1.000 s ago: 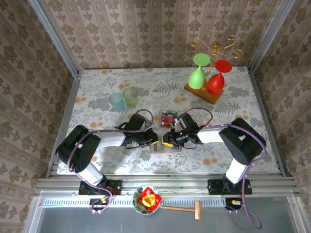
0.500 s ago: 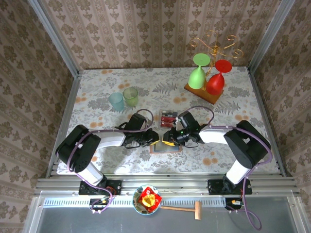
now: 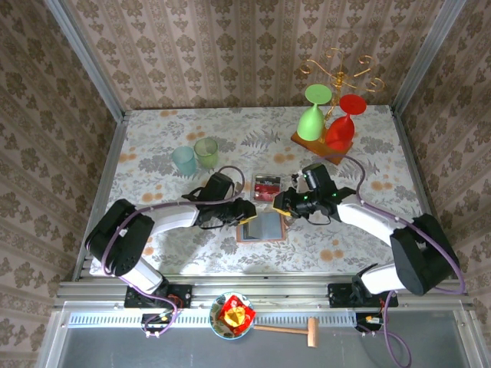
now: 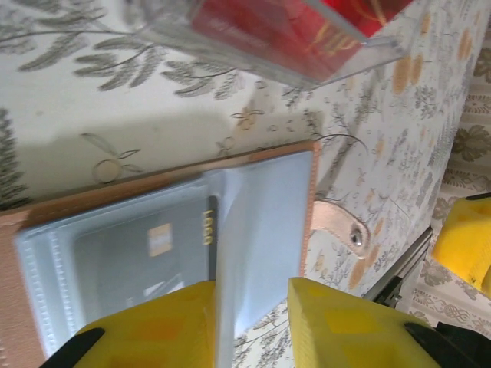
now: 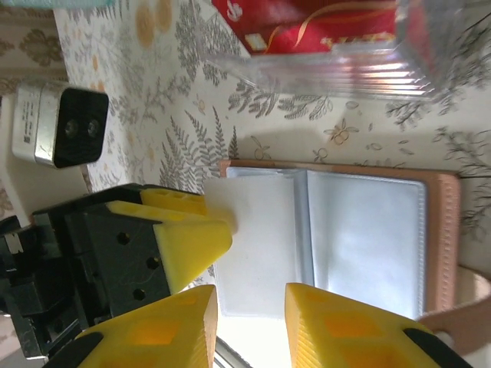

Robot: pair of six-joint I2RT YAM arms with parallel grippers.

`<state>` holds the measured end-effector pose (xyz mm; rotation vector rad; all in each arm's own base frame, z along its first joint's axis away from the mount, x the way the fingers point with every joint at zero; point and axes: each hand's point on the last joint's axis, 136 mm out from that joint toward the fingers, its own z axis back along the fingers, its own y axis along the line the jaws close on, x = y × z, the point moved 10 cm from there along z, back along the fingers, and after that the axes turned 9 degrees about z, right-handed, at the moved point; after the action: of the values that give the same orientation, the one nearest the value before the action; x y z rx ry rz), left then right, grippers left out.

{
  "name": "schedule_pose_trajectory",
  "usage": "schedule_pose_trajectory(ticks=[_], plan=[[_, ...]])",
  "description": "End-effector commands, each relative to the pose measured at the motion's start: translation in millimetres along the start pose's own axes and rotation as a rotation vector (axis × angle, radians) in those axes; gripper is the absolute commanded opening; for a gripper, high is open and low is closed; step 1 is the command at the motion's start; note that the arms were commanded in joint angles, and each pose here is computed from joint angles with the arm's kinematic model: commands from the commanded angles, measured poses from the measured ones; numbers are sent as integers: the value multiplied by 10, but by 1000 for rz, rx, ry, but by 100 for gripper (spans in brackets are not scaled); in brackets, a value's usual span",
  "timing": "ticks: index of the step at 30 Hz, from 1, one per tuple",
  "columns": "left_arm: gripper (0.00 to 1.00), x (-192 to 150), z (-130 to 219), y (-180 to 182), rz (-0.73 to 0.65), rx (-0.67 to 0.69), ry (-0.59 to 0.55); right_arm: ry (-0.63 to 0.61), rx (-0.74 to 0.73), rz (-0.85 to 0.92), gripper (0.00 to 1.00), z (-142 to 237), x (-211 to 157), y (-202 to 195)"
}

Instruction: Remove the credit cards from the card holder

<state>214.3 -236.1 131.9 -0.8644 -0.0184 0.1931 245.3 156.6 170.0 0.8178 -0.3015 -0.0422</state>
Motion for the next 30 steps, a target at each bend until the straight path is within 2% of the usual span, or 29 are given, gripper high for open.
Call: schedule_pose_trajectory(ticks=[1,8,11,16,24,30], plan=[[32,-26,28,-130,-42,-15,23,-8,-37,5,30,146,-50,-66],[34,-28,-103,-251,-64,-18,52,-45,-38,-10,30,316,-78,-138],[40,-21,-178,-303,-73,-15,68,-51,-40,-15,31,357,-105,-164],[43,-28,-323,-378,-99,0,101,-61,-41,-23,32,413,-157,-204],[44,-28,-507,-387,-97,13,139,-80,-46,-33,34,481,-219,-248],[44,-29,-522,-408,-101,8,141,-80,-46,-36,34,491,-237,-260]])
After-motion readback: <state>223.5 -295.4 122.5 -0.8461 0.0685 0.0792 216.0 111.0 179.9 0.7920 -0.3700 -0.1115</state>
